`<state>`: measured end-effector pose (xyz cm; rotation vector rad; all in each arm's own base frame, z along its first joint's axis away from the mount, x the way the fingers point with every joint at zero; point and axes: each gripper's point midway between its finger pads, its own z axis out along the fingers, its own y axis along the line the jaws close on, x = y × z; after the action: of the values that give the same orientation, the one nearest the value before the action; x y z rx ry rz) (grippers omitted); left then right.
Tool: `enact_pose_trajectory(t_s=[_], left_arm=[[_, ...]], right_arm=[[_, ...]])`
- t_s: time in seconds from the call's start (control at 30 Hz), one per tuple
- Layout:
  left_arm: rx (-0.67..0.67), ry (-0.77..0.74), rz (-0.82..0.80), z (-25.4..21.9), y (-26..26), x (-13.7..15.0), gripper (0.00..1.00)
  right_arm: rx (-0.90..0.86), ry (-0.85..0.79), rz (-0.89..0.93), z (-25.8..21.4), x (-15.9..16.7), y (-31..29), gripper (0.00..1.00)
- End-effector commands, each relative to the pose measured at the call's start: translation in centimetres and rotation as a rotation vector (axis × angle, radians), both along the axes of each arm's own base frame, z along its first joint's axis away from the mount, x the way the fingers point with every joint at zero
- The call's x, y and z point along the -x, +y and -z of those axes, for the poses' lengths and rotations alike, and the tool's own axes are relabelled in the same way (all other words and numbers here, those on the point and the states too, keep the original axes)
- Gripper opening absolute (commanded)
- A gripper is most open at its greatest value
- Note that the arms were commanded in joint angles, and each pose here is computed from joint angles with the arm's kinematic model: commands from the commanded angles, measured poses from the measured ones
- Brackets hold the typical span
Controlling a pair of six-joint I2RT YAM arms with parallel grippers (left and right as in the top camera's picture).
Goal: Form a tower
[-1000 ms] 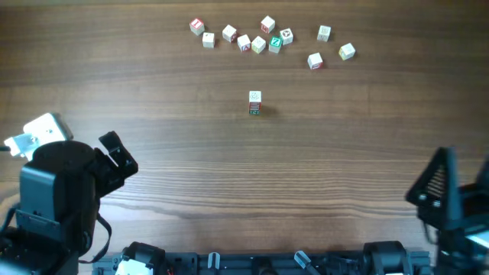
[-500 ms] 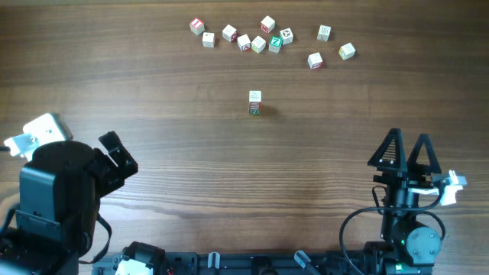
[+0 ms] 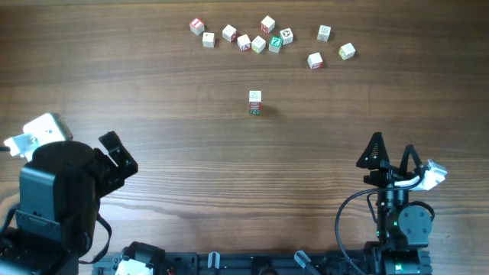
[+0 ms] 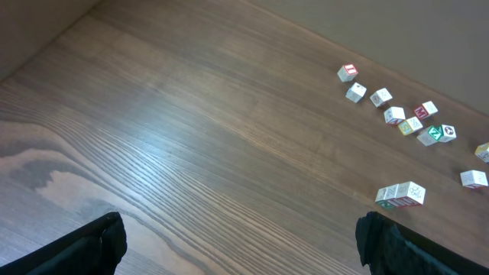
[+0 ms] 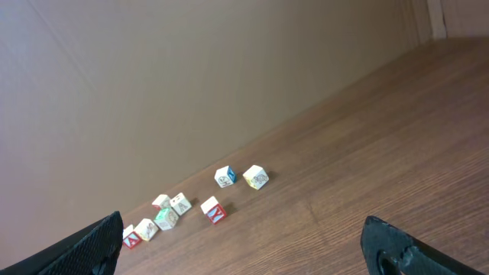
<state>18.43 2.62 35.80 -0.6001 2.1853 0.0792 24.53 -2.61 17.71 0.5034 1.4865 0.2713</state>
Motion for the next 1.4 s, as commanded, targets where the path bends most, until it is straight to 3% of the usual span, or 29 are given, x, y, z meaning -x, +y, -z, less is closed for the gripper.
enact_pose_trajectory(t_s=[0.0,0.57,0.73,0.9,1.07,1.23,1.37], left_arm=[[0.004,-0.009,-0.025,-0.1,0.3,0.0,1.00],[0.004,-0.010,-0.027,-0.1,0.3,0.0,1.00],[-0.004,-0.014,-0.104,-0.2,1.8,0.4,1.00],[0.005,0.031,-0.086,0.7,2.1,3.6,1.00],[0.087,-0.225,-0.035,-1.1,1.4,3.5,1.00],[0.146,-0.499,0.254,6.8,-3.7,-2.1,1.00],[0.124,-0.693,0.278,10.4,-4.1,-4.3,1.00]], right_arm=[[0.020,-0.011,-0.008,-0.3,0.0,0.1,1.00],[0.020,-0.011,-0.008,-0.3,0.0,0.1,1.00],[0.020,-0.011,-0.008,-0.3,0.0,0.1,1.00],[0.020,-0.011,-0.008,-0.3,0.0,0.1,1.00],[0.020,-0.011,-0.008,-0.3,0.0,0.1,1.00],[0.020,-0.011,-0.008,-0.3,0.0,0.1,1.00],[0.021,-0.011,-0.008,-0.3,0.0,0.1,1.00]])
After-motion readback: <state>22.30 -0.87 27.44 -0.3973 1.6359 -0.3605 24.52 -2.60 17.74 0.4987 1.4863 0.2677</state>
